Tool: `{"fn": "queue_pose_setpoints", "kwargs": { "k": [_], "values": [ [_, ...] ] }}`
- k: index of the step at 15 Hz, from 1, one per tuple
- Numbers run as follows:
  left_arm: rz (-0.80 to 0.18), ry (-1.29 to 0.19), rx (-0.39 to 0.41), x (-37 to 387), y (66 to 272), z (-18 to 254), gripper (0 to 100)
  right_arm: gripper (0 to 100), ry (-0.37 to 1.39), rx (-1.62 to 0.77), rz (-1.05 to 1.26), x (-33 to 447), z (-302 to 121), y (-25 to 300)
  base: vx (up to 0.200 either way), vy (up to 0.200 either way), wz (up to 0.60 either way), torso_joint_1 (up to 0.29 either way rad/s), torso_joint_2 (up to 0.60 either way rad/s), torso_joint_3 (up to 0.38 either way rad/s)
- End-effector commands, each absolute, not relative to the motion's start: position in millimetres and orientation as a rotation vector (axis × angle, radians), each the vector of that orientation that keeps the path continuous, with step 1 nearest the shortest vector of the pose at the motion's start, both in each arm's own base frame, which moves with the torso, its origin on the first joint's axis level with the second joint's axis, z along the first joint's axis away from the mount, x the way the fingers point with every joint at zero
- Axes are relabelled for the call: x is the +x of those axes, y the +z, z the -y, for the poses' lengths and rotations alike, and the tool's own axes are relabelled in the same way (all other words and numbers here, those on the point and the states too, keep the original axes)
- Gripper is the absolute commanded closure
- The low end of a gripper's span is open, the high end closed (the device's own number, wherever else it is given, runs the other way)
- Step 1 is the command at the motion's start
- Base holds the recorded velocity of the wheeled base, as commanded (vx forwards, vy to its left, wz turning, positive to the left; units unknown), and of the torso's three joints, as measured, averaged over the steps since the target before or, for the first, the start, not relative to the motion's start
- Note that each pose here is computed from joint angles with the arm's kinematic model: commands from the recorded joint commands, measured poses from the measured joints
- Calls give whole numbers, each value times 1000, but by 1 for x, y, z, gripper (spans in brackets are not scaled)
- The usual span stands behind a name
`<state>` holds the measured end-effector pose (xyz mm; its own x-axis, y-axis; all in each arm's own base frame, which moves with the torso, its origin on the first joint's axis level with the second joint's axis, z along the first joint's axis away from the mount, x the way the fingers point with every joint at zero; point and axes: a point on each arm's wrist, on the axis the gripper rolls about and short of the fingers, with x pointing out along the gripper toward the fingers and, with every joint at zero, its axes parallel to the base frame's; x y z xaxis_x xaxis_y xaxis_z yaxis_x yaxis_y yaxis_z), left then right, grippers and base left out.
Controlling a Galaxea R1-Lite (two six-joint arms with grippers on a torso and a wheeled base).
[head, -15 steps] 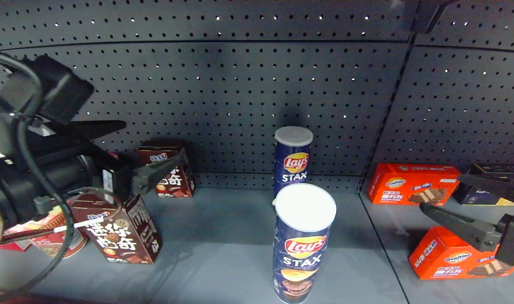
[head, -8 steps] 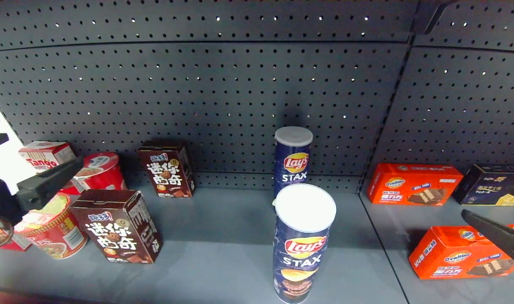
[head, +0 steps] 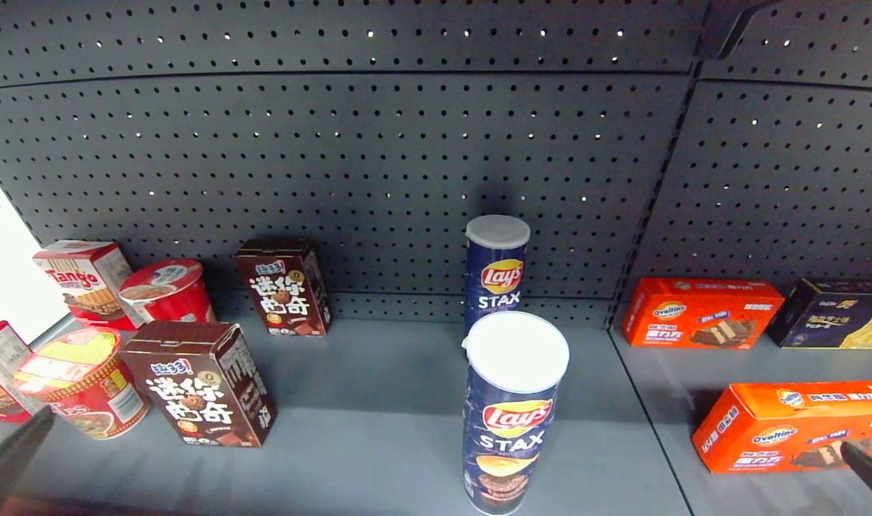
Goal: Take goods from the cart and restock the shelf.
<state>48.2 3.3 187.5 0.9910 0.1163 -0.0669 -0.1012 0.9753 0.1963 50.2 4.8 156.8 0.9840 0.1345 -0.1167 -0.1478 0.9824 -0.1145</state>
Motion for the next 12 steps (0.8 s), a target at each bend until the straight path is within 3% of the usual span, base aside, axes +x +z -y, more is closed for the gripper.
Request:
{"fn": "queue_pose_setpoints", "kwargs": {
  "k": [1, 3, 6, 8, 9, 12],
  "values": [
    [-74, 195, 189, 17, 159, -4, 0, 0, 82, -121, -86, 32, -2, 136, 0, 0, 0, 0, 0, 0],
    [-114, 308, 152, -8, 134, -1, 0, 0, 65, -121, -76, 23, -1, 121, 0, 0, 0, 0, 0, 0],
    [-90, 261, 143, -28, 112, 2, 0, 0, 45, -93, -50, 10, -1, 109, 0, 0, 0, 0, 0, 0],
    [-82, 258, 115, -27, 110, 2, 0, 0, -41, -87, -46, -2, -1, 99, 0, 0, 0, 0, 0, 0],
    [-97, 191, 107, -25, 104, 4, 0, 0, -82, -80, -49, -16, -4, 85, 0, 0, 0, 0, 0, 0],
    [-115, -2, 96, -21, 92, 7, 0, 0, -129, -55, -47, -17, -3, 86, 0, 0, 0, 0, 0, 0]
  ]
}}
